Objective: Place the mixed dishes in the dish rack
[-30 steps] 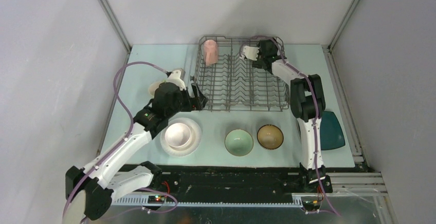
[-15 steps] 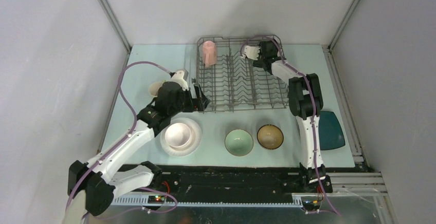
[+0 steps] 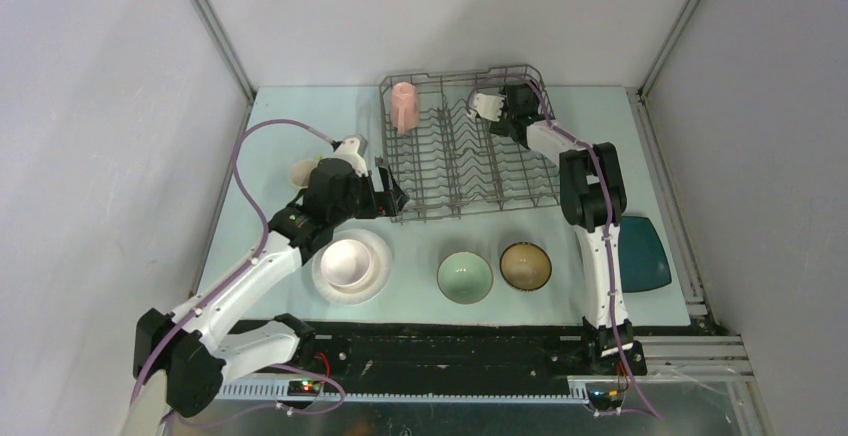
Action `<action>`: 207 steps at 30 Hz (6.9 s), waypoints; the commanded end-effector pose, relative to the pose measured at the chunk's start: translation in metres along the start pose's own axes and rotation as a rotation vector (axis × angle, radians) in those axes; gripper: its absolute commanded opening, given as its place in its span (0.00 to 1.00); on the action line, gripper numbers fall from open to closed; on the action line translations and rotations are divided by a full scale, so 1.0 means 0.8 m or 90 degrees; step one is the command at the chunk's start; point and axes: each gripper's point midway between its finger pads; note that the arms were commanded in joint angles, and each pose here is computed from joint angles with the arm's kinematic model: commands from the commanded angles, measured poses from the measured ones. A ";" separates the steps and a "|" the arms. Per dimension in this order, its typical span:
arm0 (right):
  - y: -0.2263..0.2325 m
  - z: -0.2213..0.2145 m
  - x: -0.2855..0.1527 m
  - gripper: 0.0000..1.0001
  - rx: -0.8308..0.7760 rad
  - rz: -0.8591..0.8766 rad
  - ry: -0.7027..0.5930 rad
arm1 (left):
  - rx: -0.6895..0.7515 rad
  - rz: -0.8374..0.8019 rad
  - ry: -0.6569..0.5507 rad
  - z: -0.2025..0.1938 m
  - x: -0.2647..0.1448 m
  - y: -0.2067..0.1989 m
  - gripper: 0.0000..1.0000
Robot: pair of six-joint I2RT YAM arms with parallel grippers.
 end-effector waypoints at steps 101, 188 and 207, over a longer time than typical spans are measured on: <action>0.273 0.028 -0.464 0.75 1.057 0.245 0.067 | -0.010 -0.139 0.011 -0.026 -0.039 -0.067 0.94; 0.106 0.152 -0.520 0.00 1.072 0.469 -0.364 | -0.118 -0.495 0.170 -0.029 -0.029 -0.239 0.97; 0.103 0.169 -0.508 0.00 1.068 0.484 -0.376 | -0.131 -0.558 0.228 -0.046 -0.040 -0.253 0.59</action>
Point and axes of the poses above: each gripper's point midway between its finger pads, its own x axis out along the fingers, its own y axis along the line the jaws close on, z = x × y, and after that the axes turned 7 degrees about -x, right-handed
